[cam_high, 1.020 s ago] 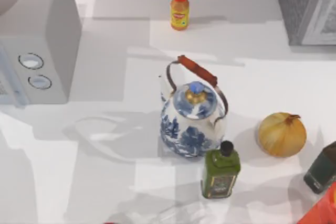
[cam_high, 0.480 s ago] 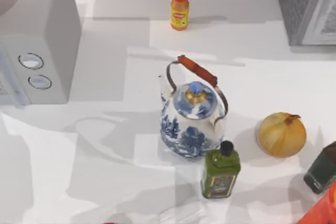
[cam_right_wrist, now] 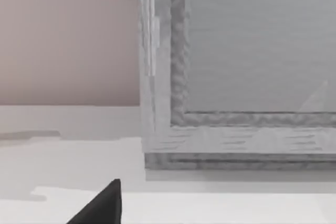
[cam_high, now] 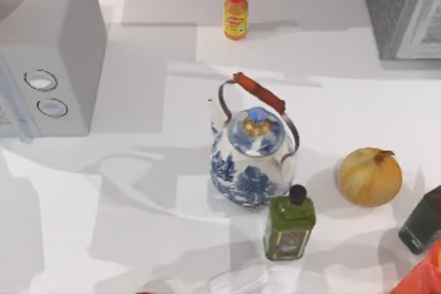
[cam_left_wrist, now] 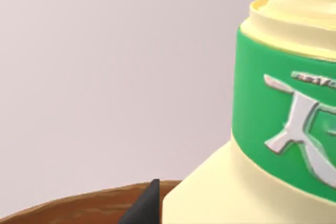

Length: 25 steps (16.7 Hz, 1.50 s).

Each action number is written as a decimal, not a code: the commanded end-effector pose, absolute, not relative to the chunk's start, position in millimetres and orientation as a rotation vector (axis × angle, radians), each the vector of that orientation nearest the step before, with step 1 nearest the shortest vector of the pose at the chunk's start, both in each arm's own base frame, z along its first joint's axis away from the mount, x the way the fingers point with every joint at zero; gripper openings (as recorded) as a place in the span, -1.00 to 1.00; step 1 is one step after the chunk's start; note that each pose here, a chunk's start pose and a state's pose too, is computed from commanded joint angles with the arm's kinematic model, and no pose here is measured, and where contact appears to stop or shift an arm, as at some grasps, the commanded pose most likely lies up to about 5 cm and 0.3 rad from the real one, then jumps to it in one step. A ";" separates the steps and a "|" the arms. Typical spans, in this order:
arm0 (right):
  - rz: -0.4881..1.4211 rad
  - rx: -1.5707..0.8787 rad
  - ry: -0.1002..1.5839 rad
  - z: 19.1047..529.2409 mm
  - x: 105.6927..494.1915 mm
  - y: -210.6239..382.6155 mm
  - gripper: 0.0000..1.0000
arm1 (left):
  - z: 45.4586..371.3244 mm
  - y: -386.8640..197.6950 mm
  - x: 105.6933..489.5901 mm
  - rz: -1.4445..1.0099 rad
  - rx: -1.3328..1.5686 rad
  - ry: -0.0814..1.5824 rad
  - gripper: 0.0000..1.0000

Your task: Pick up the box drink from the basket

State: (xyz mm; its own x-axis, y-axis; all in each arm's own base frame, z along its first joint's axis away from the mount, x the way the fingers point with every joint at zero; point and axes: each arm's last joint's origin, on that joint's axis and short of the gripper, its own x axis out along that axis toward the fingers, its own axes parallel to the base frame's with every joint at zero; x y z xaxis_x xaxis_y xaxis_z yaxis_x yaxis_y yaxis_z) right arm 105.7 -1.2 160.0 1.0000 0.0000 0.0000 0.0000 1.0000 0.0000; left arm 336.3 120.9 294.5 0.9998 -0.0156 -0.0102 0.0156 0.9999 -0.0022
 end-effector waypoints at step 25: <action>0.000 0.000 0.000 160.0 105.7 -1.2 1.00 | 388.8 118.7 333.1 -0.048 0.099 -0.080 -1.00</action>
